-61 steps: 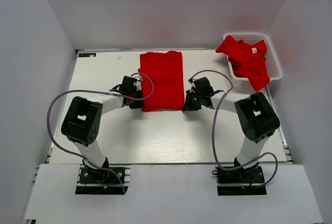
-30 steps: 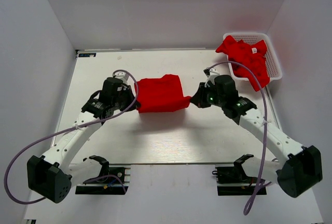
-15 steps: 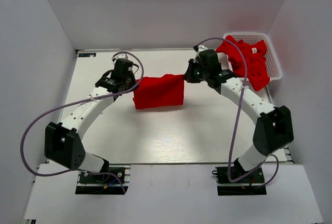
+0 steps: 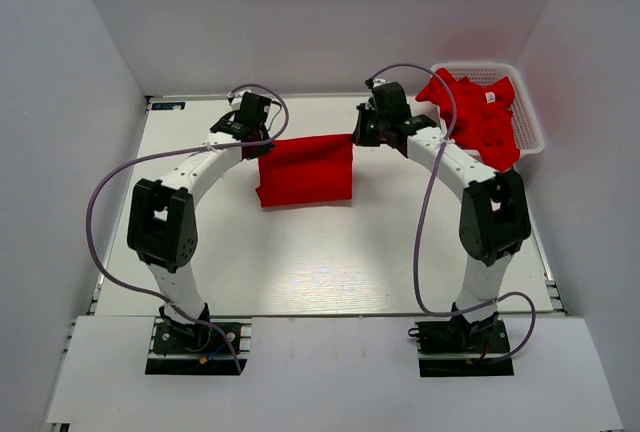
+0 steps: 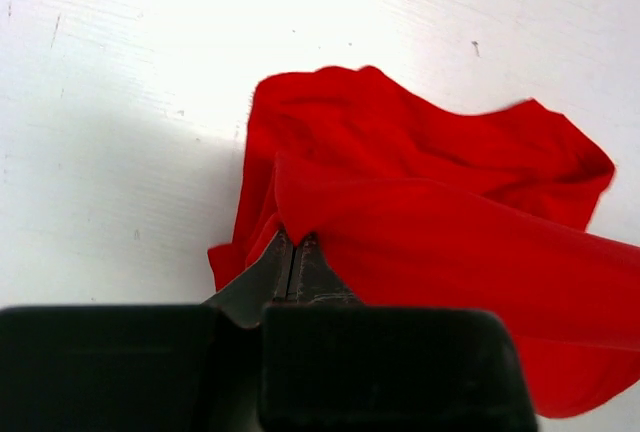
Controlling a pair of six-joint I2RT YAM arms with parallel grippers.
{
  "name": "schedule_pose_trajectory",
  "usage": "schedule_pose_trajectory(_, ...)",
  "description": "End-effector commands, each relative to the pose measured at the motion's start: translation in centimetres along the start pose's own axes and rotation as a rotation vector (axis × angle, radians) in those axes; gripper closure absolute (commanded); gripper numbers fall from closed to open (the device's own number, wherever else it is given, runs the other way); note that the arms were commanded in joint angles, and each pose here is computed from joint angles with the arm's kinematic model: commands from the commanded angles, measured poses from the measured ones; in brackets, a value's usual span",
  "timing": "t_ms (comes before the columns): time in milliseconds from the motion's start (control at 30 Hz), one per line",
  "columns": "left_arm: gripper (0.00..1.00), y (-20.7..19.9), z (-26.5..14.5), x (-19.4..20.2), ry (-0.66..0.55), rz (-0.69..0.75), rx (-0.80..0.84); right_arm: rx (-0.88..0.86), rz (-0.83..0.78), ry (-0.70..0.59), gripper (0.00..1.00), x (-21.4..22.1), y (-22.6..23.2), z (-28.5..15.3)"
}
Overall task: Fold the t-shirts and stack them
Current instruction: Fold the long partially folded tshirt into a neat square
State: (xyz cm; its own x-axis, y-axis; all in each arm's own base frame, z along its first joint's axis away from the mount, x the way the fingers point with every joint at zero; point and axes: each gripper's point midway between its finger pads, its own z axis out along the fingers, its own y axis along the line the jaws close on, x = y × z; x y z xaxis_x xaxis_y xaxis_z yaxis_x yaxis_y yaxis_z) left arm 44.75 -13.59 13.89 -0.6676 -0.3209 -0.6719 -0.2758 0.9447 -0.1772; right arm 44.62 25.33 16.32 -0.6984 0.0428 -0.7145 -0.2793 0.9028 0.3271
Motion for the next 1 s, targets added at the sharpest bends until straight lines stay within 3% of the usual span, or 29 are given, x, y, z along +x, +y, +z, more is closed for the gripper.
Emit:
schedule_pose_trajectory(0, 1.0, 1.9, -0.4, -3.5, -0.081, -0.024, -0.069, 0.048, -0.038, -0.06, 1.0, -3.0, -1.7, 0.9)
schedule_pose_trajectory(500, 1.0, 1.6, 6.3, -3.0, -0.006, 0.013, -0.054, -0.012, -0.019, 0.005, 1.0, -2.8, -3.8, 7.5)
schedule_pose_trajectory(967, 1.0, 2.6, 7.0, -3.3, 0.007, -0.015, -0.04, -0.194, -0.085, 0.01, 1.0, -2.6, -1.8, 9.8)
